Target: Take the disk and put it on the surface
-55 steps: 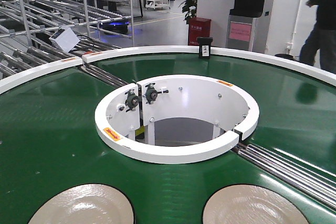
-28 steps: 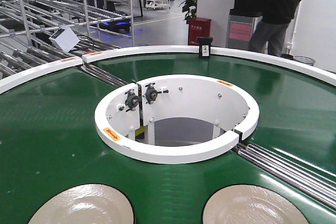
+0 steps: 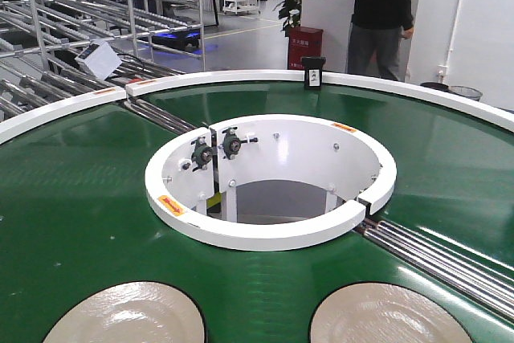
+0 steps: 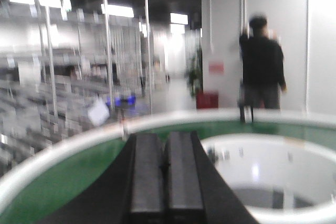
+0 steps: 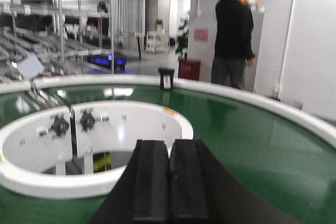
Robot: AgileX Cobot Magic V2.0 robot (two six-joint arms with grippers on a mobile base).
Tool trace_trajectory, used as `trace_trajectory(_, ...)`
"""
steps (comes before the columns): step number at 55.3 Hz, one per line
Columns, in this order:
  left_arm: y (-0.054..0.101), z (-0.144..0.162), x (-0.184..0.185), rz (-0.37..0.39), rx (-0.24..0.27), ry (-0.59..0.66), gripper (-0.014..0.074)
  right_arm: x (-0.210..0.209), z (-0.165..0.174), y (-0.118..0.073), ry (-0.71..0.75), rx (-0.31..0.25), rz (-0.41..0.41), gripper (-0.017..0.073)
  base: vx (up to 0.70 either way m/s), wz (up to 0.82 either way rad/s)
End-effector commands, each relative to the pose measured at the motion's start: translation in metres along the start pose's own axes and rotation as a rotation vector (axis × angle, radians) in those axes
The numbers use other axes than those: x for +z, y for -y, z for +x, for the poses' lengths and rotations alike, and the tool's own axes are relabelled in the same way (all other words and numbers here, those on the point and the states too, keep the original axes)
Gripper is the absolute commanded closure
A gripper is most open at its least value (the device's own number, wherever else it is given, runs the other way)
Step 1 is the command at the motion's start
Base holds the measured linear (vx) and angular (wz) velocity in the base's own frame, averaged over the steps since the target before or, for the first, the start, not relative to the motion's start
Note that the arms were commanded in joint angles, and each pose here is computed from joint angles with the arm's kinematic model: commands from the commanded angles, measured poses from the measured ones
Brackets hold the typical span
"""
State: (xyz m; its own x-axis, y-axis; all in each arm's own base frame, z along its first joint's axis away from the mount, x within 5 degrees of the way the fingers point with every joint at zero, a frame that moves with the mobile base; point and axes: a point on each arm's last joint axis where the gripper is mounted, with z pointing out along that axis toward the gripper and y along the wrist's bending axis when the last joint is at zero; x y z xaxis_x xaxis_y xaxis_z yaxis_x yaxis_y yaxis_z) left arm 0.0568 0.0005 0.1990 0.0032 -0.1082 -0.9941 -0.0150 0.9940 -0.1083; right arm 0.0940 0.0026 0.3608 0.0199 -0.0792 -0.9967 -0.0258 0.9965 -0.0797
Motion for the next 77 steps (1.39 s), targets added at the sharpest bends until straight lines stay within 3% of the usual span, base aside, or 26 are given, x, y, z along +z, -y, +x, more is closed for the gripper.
trace_trajectory(1, 0.000, -0.007, -0.001, 0.001, 0.003, 0.041, 0.0602, 0.010, -0.012, 0.001, 0.057, -0.015, 0.002, 0.0553, 0.00, 0.00)
trace_trajectory(16, 0.000, -0.007, -0.001, 0.001, 0.003, 0.041, 0.0602, 0.036, 0.006, -0.001, -0.110, -0.009, -0.006, 0.0428, 0.00, 0.00)
trace_trajectory(38, 0.000, -0.007, -0.001, 0.001, 0.003, 0.041, 0.0602, 0.064, 0.027, -0.003, -0.263, -0.012, -0.016, 0.0037, 0.00, 0.00)
trace_trajectory(56, 0.000, -0.007, -0.001, 0.001, 0.003, 0.041, 0.0602, 0.081, 0.043, -0.004, -0.360, -0.015, -0.022, 0.0022, 0.00, 0.00)
trace_trajectory(77, 0.000, -0.007, -0.001, 0.001, 0.003, 0.041, 0.0602, 0.083, 0.045, -0.005, -0.374, -0.015, -0.023, 0.0022, 0.00, 0.00)
